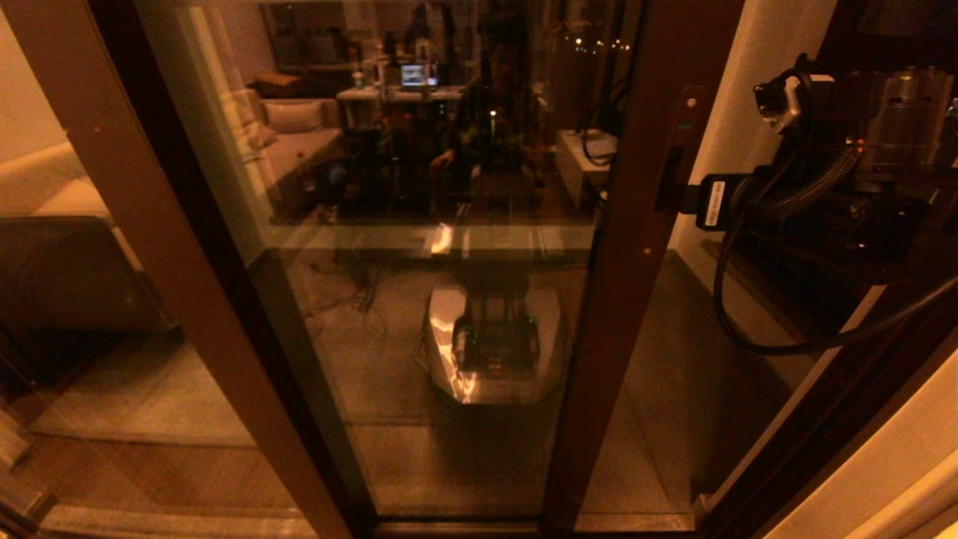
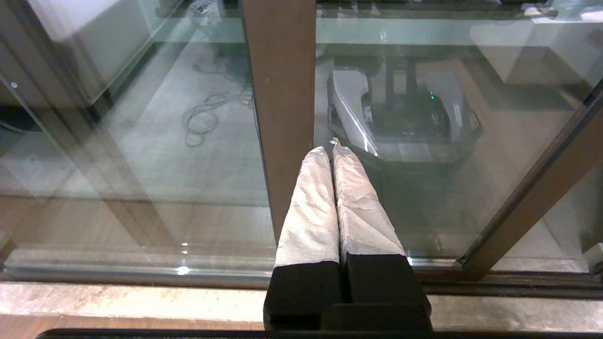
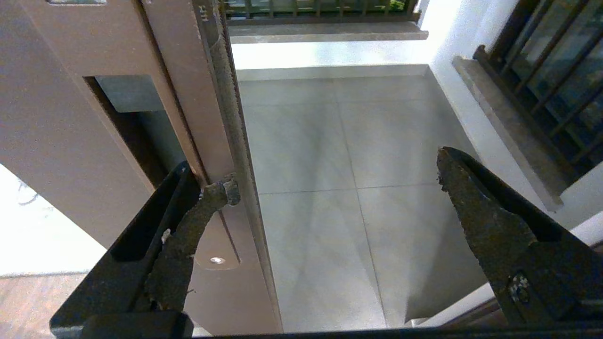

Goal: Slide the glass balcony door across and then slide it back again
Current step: Close the slid door

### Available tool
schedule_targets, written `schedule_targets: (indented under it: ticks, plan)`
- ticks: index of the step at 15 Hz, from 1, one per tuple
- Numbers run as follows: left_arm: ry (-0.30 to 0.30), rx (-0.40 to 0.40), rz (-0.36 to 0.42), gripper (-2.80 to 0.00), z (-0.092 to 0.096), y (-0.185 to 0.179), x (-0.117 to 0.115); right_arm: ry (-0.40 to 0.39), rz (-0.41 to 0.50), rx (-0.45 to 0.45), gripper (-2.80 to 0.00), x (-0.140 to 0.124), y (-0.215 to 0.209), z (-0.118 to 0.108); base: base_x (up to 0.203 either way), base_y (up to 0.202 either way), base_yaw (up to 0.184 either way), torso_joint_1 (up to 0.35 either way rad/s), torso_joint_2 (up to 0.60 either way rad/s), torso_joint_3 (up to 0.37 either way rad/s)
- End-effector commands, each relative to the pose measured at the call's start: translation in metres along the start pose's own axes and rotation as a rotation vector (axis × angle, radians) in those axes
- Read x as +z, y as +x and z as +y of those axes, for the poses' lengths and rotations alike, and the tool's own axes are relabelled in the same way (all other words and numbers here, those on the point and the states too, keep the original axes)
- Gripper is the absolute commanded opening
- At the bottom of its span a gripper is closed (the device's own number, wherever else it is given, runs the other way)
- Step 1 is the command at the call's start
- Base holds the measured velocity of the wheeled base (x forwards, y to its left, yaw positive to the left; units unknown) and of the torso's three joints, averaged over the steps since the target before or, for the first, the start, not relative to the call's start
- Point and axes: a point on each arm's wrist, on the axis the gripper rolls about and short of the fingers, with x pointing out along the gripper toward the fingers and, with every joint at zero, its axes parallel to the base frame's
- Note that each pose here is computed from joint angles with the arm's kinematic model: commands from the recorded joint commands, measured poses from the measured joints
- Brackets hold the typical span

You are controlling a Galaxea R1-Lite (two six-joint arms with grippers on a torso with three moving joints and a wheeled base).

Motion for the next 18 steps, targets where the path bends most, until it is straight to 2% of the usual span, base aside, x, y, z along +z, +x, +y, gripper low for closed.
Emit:
schedule_targets:
  ticks: [1, 18]
  plan:
    - [0.0, 0.001, -0.002, -2.8, 0.0, 0.0, 0.0, 0.0, -0.002, -0.006, 0.0, 0.0, -0.001, -0.002, 0.0, 0.0, 0.0, 0.0, 0.0, 0.0]
    - [0.0, 0.001, -0.003, -2.8, 0.0, 0.0, 0.0, 0.006, 0.008, -0.037, 0.0, -0.002, 0.004, -0.025, 0.0, 0.0, 0.0, 0.0, 0.0, 0.0]
